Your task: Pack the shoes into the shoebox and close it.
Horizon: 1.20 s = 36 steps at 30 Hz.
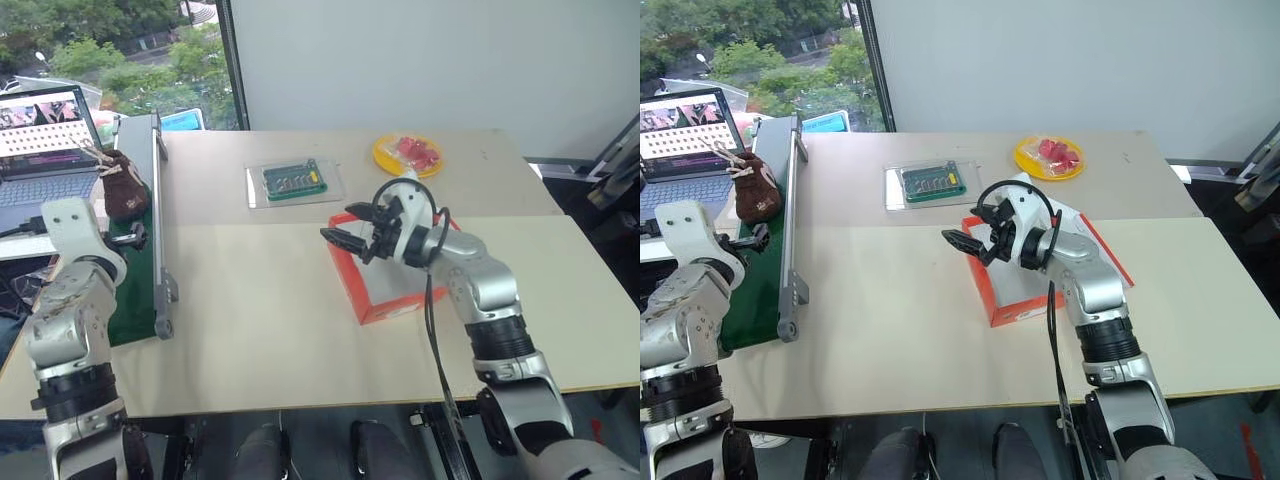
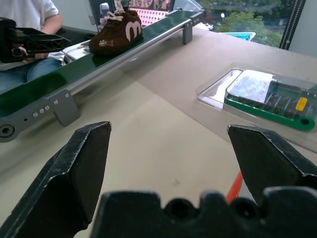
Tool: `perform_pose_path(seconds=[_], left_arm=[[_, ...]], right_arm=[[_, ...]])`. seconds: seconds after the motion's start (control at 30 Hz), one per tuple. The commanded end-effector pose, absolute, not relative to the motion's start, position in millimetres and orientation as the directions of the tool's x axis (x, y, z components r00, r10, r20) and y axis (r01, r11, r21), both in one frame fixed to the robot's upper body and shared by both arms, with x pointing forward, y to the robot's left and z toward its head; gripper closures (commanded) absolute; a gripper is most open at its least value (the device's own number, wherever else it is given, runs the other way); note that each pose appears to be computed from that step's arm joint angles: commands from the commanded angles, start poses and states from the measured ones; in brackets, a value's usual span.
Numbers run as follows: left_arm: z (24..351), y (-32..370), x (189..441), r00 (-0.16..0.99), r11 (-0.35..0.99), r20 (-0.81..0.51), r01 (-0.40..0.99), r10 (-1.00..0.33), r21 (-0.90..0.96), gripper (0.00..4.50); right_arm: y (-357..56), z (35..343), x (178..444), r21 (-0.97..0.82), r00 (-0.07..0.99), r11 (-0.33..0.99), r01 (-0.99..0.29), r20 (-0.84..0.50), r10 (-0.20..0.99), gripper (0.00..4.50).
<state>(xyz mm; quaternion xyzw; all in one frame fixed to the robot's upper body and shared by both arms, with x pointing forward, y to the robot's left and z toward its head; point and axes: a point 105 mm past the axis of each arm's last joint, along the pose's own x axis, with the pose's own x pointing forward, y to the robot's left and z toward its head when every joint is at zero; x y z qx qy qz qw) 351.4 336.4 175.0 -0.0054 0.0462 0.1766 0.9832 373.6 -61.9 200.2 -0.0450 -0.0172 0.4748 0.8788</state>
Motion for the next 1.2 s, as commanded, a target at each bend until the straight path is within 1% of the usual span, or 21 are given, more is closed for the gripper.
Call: perform_pose_path(seconds=[0.03, 0.3, 0.37, 0.47, 0.53, 0.57, 0.6, 0.63, 0.67, 0.7, 0.77, 0.87, 0.93, 1.03, 1.1, 1.2], left_arm=[[191.4, 351.0, 361.0, 0.916, 0.917, -0.035, -0.398, 0.399, 0.04, 0.0], [189.9, 362.2, 378.8, 0.903, 0.903, -0.038, -0.425, 0.428, 0.063, 0.0], [184.3, 362.4, 381.6, 0.903, 0.905, -0.061, -0.422, 0.425, 0.05, 0.0], [163.4, 360.3, 385.2, 0.904, 0.913, -0.139, -0.408, 0.404, 0.004, 0.0], [158.0, 356.9, 386.9, 0.914, 0.924, -0.156, -0.382, 0.375, -0.015, 0.52], [157.3, 355.9, 387.5, 0.917, 0.927, -0.158, -0.373, 0.366, -0.02, 0.65], [156.8, 354.9, 387.3, 0.919, 0.928, -0.158, -0.371, 0.362, -0.028, 1.11], [156.6, 354.6, 387.1, 0.919, 0.928, -0.157, -0.372, 0.362, -0.033, 1.38], [157.3, 354.5, 386.7, 0.918, 0.927, -0.152, -0.374, 0.365, -0.035, 1.83], [158.1, 354.3, 386.4, 0.918, 0.926, -0.146, -0.376, 0.368, -0.037, 2.11], [160.3, 354.2, 385.6, 0.918, 0.924, -0.135, -0.381, 0.373, -0.038, 2.82], [174.0, 354.1, 385.1, 0.919, 0.918, -0.075, -0.391, 0.386, -0.064, 3.56], [194.5, 346.1, 388.2, 0.934, 0.93, 0.007, -0.357, 0.358, -0.084, 3.89], [230.4, 310.3, 398.1, 0.966, 0.968, 0.139, -0.195, 0.218, -0.158, 3.89], [244.3, 283.4, 402.6, 0.977, 0.976, 0.183, -0.072, 0.111, -0.205, 3.89], [274.6, 216.3, 405.3, 0.955, 0.949, 0.262, 0.203, -0.138, -0.239, 3.89]], right_arm=[[-58.6, 219.3, 373.4, -0.156, 0.534, 0.532, -0.833, 0.027, 0.845, 0.02], [-63.4, 219.2, 372.7, -0.161, 0.553, 0.549, -0.82, 0.023, 0.833, 0.02], [-65.6, 218.8, 373.1, -0.162, 0.561, 0.556, -0.815, 0.02, 0.828, 0.02], [-67.1, 218.6, 373.5, -0.175, 0.569, 0.562, -0.808, 0.01, 0.822, 0.02], [-66.9, 218.9, 373.6, -0.181, 0.571, 0.563, -0.806, 0.008, 0.821, 0.0], [-66.8, 219.1, 373.6, -0.182, 0.572, 0.563, -0.806, 0.008, 0.821, 0.0], [-66.5, 219.5, 373.5, -0.182, 0.572, 0.563, -0.806, 0.008, 0.82, 0.0], [-66.4, 219.7, 373.5, -0.182, 0.572, 0.564, -0.806, 0.009, 0.82, 0.0], [-66.1, 219.8, 373.5, -0.183, 0.572, 0.563, -0.806, 0.009, 0.821, 0.0], [-65.7, 219.8, 373.5, -0.183, 0.571, 0.563, -0.806, 0.009, 0.821, 0.0], [-65.0, 219.7, 373.5, -0.185, 0.57, 0.562, -0.806, 0.008, 0.821, 0.0], [-63.9, 220.2, 373.5, -0.187, 0.569, 0.56, -0.807, 0.008, 0.822, 0.0], [-63.6, 222.2, 374.3, -0.185, 0.569, 0.562, -0.806, 0.014, 0.822, 0.0], [-64.5, 229.5, 377.5, -0.152, 0.579, 0.578, -0.801, 0.048, 0.814, 0.0], [-65.7, 237.1, 379.8, -0.108, 0.587, 0.594, -0.797, 0.089, 0.805, 0.0], [-72.2, 267.3, 387.9, 0.049, 0.62, 0.627, -0.777, 0.225, 0.751, 0.0]])
